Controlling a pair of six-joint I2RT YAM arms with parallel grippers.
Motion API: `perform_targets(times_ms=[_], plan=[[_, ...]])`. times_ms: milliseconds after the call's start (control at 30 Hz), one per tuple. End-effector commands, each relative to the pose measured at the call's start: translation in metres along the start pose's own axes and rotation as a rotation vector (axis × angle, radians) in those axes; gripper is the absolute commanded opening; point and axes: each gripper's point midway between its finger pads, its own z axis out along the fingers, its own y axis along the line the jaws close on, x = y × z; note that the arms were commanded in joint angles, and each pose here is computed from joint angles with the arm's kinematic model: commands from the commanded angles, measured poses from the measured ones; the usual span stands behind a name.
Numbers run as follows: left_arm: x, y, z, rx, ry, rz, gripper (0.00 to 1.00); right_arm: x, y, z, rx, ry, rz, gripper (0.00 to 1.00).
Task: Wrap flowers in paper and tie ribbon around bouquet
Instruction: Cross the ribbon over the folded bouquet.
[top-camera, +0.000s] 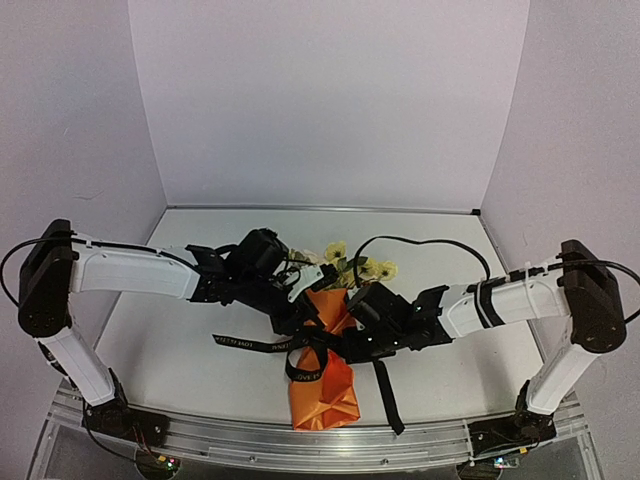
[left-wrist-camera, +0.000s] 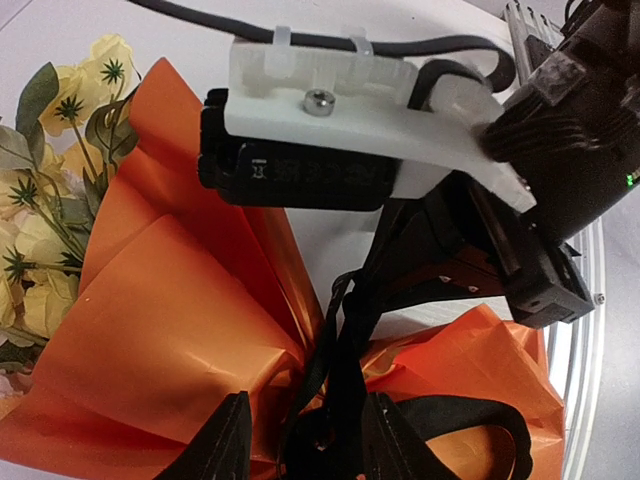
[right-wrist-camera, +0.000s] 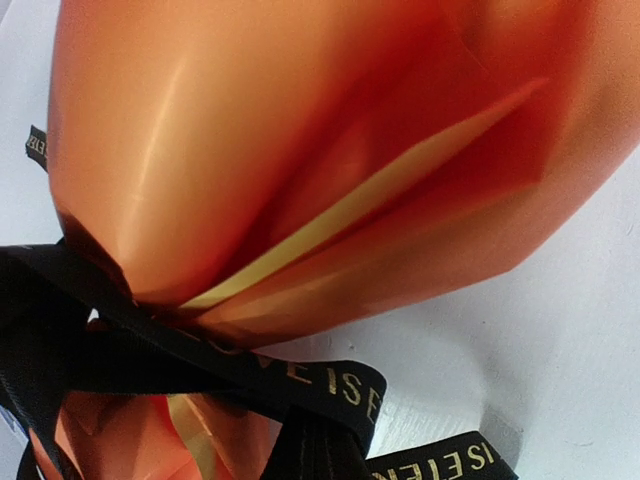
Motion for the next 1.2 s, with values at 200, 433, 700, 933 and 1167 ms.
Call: perform_targets(times_ms=[200,433,700,933,1167], plan=[[0.016,-0.003,0.006,0.035,0.102,0.025,0.36,-0.021,0.015,-0.016,-0.060,-0.079,-0.037,0.00],[0.020,0.000,0.011,0.023,0.108,0.033,0.31,-0.022,0.018,-0.015,-0.069,-0.082,-0.047,0.00],[0.009,-0.001,0.008,0.022,0.049,0.040,0.08,-0.020,0.023,-0.014,-0.111,-0.084,-0.074,0.00],[-0.007,-0.007,-0.004,0.031,-0.049,0.051,0.04,-0.025,0.032,-0.012,-0.162,-0.120,-0.091,0.00],[-0.017,-0.011,-0.013,0.038,-0.092,0.044,0.01,-0.034,0.036,-0.012,-0.182,-0.184,-0.114,0.00]])
